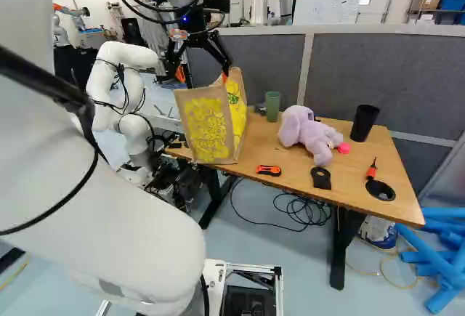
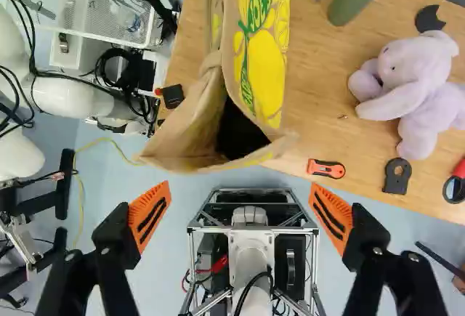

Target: Pick up the bag on the ground and place it on the table

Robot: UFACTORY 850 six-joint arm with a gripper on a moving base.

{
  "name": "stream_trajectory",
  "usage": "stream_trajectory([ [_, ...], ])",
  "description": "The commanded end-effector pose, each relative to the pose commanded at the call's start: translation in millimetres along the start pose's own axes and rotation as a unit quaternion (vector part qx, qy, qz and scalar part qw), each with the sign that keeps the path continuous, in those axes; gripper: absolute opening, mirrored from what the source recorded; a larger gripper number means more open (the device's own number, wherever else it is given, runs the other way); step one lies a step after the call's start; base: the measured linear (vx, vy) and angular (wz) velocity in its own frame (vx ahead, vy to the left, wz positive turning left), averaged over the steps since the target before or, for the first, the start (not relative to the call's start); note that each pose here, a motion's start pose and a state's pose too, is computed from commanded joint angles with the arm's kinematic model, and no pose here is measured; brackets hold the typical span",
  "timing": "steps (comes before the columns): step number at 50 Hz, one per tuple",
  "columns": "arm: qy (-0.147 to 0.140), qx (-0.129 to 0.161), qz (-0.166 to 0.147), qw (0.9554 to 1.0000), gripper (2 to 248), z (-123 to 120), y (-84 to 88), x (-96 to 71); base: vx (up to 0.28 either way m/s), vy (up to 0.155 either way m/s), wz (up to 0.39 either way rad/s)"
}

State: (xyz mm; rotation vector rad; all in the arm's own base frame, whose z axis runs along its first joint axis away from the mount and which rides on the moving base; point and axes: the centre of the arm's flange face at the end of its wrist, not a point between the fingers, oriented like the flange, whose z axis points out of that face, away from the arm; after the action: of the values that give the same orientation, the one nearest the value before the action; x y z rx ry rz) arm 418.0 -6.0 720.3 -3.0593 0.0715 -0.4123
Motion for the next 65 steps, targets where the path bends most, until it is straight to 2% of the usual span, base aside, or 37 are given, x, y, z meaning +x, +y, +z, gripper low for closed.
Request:
stream_trajectory([
  [65, 0.000, 0.000, 0.000, 1.0000, 247, 0.0, 0.0, 0.0, -0.172, -0.001, 0.015],
])
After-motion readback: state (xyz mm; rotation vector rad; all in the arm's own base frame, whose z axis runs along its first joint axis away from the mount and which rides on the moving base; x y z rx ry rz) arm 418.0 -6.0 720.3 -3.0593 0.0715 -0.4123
